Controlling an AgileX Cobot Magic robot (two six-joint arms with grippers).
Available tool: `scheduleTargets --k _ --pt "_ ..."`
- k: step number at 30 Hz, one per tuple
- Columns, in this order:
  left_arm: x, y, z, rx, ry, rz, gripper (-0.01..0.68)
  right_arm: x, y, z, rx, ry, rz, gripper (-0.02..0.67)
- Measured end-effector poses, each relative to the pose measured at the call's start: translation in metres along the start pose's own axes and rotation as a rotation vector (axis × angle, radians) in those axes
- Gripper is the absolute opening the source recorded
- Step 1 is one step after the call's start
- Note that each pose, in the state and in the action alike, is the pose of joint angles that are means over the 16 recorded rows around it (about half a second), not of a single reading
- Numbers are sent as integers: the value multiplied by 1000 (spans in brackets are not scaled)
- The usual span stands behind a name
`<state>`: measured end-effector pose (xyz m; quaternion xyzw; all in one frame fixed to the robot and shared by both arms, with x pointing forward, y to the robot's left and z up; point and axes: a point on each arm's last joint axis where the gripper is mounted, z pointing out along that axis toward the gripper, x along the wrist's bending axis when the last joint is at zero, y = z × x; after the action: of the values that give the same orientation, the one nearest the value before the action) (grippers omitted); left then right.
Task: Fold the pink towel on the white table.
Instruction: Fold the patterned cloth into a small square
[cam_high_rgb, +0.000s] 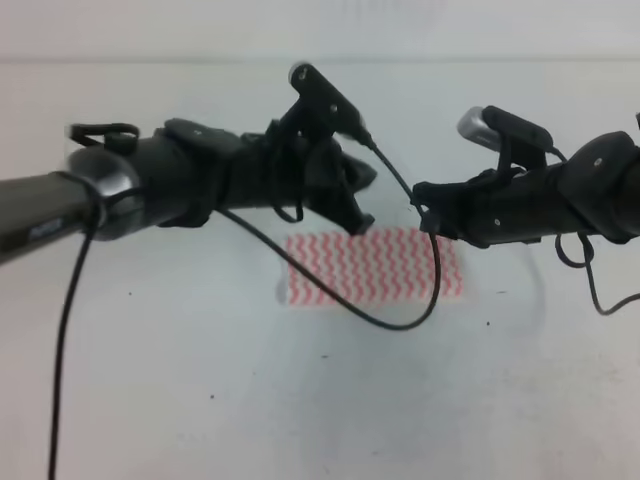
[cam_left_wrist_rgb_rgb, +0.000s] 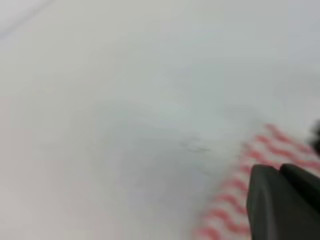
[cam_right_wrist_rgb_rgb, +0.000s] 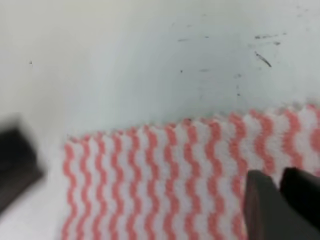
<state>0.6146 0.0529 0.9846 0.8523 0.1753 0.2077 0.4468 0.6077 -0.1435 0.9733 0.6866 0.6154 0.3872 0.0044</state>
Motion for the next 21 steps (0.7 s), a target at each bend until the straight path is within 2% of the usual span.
scheduleTargets --k 9,15,21 --pt "-19 -21 -21 125 -73 -131 0 3 -4 -1 66 10 -62 -2" --pt "-28 -44 -16 197 -104 -197 0 3 -6 -1 92 12 -73 -2" --pt "-29 -58 -9 236 -99 -224 0 3 -8 -1 109 14 -75 -2"
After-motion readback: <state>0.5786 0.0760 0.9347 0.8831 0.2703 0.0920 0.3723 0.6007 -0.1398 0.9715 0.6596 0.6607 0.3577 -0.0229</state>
